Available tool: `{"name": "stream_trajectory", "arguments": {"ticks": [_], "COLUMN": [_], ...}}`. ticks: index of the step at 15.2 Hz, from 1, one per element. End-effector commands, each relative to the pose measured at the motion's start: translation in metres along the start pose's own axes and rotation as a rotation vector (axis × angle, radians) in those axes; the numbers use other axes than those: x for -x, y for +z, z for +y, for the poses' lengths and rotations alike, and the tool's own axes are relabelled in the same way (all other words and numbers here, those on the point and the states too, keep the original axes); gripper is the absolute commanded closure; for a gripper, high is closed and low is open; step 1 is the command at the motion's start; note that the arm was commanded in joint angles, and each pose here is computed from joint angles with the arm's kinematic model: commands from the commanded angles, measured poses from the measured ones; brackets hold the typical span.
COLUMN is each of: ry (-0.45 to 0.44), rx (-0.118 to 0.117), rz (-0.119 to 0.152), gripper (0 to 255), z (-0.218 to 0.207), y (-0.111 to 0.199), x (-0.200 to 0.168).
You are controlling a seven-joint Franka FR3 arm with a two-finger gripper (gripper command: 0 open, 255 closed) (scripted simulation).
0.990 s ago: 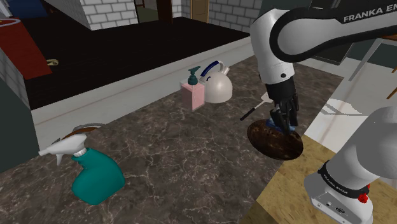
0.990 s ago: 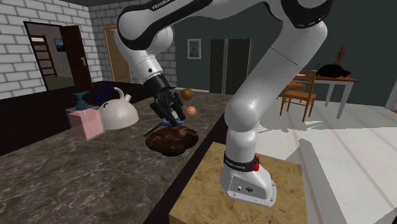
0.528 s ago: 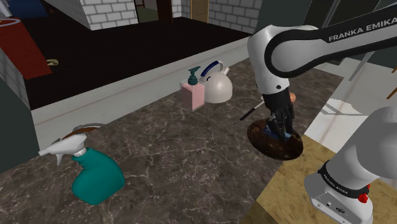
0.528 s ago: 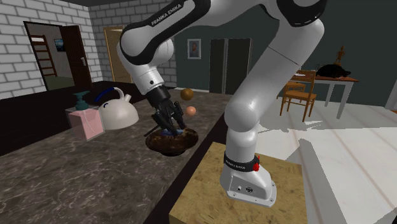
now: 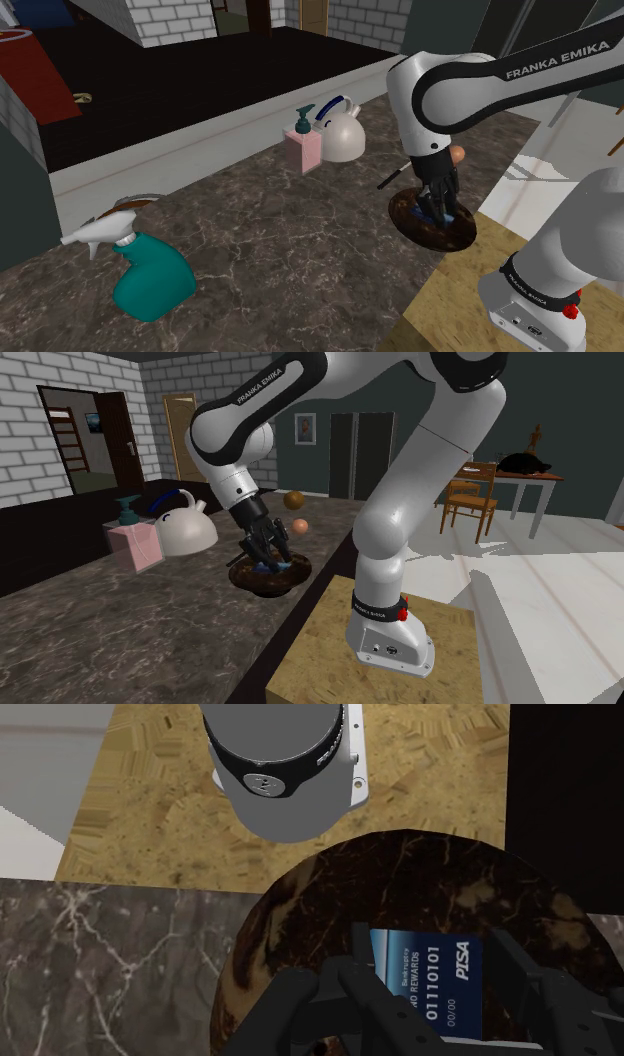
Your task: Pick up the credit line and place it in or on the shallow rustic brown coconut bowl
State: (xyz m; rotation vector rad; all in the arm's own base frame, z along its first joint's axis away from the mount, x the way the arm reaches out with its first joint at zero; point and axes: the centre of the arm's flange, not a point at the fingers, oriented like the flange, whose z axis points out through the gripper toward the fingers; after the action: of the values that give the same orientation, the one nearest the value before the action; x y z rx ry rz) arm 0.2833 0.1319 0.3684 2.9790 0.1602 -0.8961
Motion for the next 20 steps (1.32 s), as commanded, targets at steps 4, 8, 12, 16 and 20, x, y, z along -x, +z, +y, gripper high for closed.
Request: {"name": "stream_trajectory", "arguments": {"ticks": [4,8,12,16,20], "ry": [0.000,0.000,0.000,0.000,0.000], "rx": [0.000,0.000,0.000,0.000,0.000], "rz": [0.000,0.000,0.000,0.000,0.000], "gripper": [0,0,0,0,0], "z": [0.000,0.000,0.000,0.000,0.000], "y": [0.000,0.000,-0.050,-0.050,-0.050], "x": [0.000,0.000,0.000,0.000,0.000]}}
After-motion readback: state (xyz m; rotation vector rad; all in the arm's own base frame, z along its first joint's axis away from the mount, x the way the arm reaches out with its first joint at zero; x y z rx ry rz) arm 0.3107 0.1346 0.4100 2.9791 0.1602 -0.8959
